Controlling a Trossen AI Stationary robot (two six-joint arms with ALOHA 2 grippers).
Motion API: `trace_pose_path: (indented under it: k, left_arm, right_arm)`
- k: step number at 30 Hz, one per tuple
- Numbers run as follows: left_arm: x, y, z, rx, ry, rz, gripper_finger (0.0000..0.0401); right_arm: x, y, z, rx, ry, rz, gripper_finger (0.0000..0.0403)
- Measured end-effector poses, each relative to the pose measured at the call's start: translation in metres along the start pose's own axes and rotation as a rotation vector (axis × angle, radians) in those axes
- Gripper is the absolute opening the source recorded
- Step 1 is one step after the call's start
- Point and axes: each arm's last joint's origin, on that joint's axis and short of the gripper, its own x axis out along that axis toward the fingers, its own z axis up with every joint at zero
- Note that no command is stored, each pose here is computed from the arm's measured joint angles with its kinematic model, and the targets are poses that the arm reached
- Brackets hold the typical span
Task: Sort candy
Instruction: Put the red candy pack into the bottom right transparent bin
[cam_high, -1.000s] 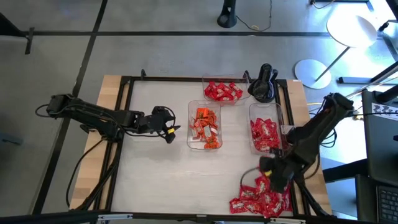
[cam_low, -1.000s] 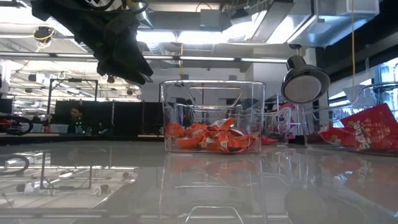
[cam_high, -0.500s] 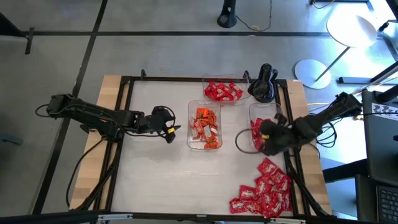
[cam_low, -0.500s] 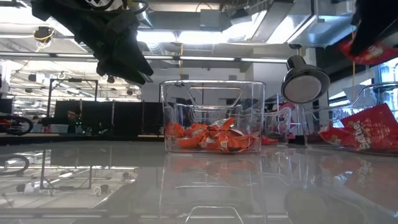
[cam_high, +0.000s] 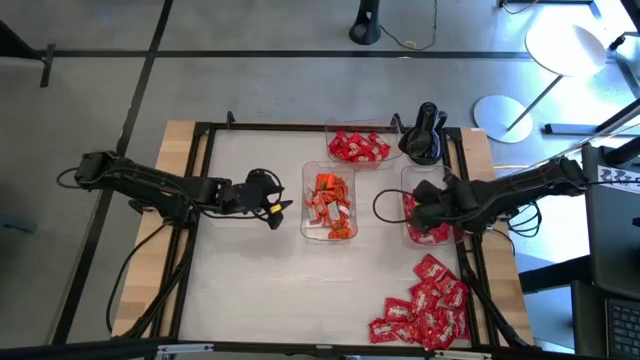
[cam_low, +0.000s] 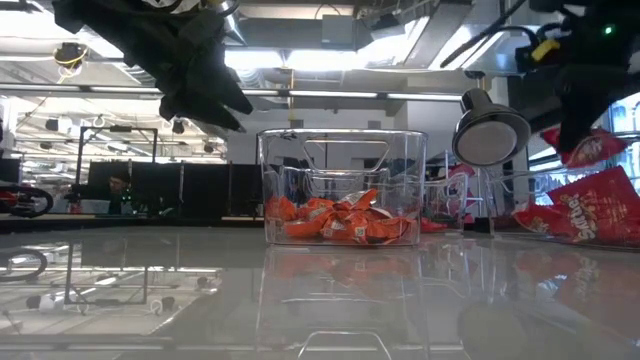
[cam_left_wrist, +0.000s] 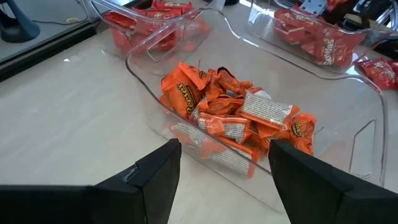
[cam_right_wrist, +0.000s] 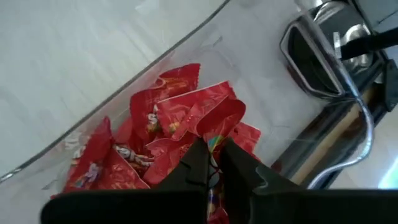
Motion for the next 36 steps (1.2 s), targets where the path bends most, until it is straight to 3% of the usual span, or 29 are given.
trace_pose_path:
  k: [5, 14, 19, 23, 29, 33, 36]
  left_arm:
    - [0.0, 0.0, 0.0, -0.008, -0.001, 0.0, 0.0233]
    - [0.0, 0.0, 0.0, -0.028, -0.001, 0.0, 0.0233]
    - [0.0, 0.0, 0.0, -0.028, -0.001, 0.0, 0.0233]
    - [0.0, 0.0, 0.0, -0.029, -0.001, 0.0, 0.0233]
    - [0.0, 0.0, 0.0, -0.052, -0.005, -0.002, 0.0233]
    - [0.0, -0.001, 0.001, -0.042, -0.012, -0.006, 0.0233]
    - [0.0, -0.001, 0.001, -0.033, -0.013, -0.006, 0.0233]
  right_arm:
    - [0.006, 0.003, -0.001, -0.03, 0.008, 0.022, 0.0045]
    - [0.005, 0.004, -0.002, -0.035, 0.041, 0.058, 0.0217]
    - [-0.002, 0.005, 0.0, -0.03, 0.085, 0.126, 0.0276]
    - [-0.014, 0.008, 0.007, -0.01, 0.101, 0.228, 0.0291]
    - [-0.04, 0.033, 0.008, -0.096, 0.074, 0.552, 0.0291]
    - [-0.058, 0.056, -0.005, -0.192, 0.034, 0.742, 0.0291]
    - [-0.067, 0.068, -0.021, -0.229, 0.026, 0.794, 0.0291]
